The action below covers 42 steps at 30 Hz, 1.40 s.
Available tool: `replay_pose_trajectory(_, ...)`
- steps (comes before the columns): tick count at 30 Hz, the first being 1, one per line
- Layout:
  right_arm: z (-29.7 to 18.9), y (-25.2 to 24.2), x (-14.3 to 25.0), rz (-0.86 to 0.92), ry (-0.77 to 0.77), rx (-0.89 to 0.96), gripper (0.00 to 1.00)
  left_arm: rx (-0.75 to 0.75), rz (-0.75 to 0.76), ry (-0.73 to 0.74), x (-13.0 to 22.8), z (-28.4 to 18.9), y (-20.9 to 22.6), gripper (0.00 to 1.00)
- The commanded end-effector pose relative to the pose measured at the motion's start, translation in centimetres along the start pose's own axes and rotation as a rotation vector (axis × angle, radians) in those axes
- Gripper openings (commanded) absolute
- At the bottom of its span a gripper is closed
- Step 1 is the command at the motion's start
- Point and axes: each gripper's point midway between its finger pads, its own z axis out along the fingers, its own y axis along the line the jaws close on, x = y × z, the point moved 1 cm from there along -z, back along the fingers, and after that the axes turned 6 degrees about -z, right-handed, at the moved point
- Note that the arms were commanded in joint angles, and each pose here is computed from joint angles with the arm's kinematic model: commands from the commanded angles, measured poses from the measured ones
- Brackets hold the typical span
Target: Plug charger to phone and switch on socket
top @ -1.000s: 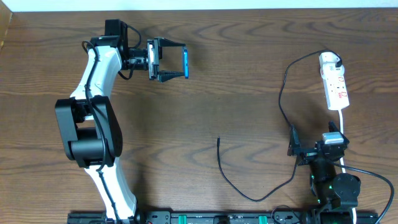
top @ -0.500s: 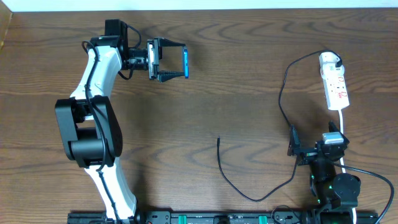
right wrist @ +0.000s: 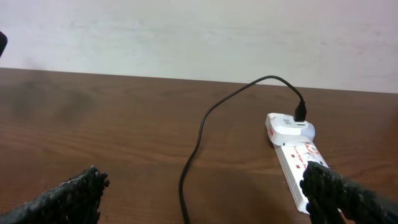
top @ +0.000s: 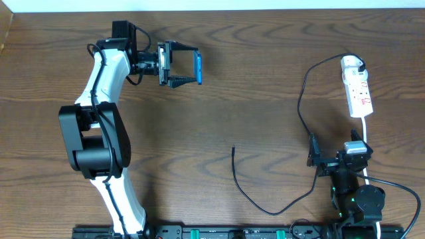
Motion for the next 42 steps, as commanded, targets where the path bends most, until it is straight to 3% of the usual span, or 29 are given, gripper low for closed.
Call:
replay_pose_trajectory(1, 0.0, 0.0, 0.0, 0.014, -0.002, 0.002, 0.99, 0.001, 0.110, -0.029, 1.4, -0.5, -0.8, 0.07)
replay_pose_trajectory(18, 0.0, 0.0, 0.0, 0.014, -0.002, 0.002, 0.99, -0.283, 0.167, -0.477, -5.4, -1.2, 3.1, 0.07)
replay_pose_trajectory(32, 0.0, -0.1, -0.3, 0.012, -0.014, 0.004, 0.99, -0.344, 0.208, -0.496, -5.4, -0.1, 3.8, 0.07)
replay_pose_trajectory(42, -0.5, 0.8, -4.2, 0.047, -0.182, -0.062, 0.99, -0.344, 0.208, -0.496, -5.4, -0.1, 3.8, 0.07)
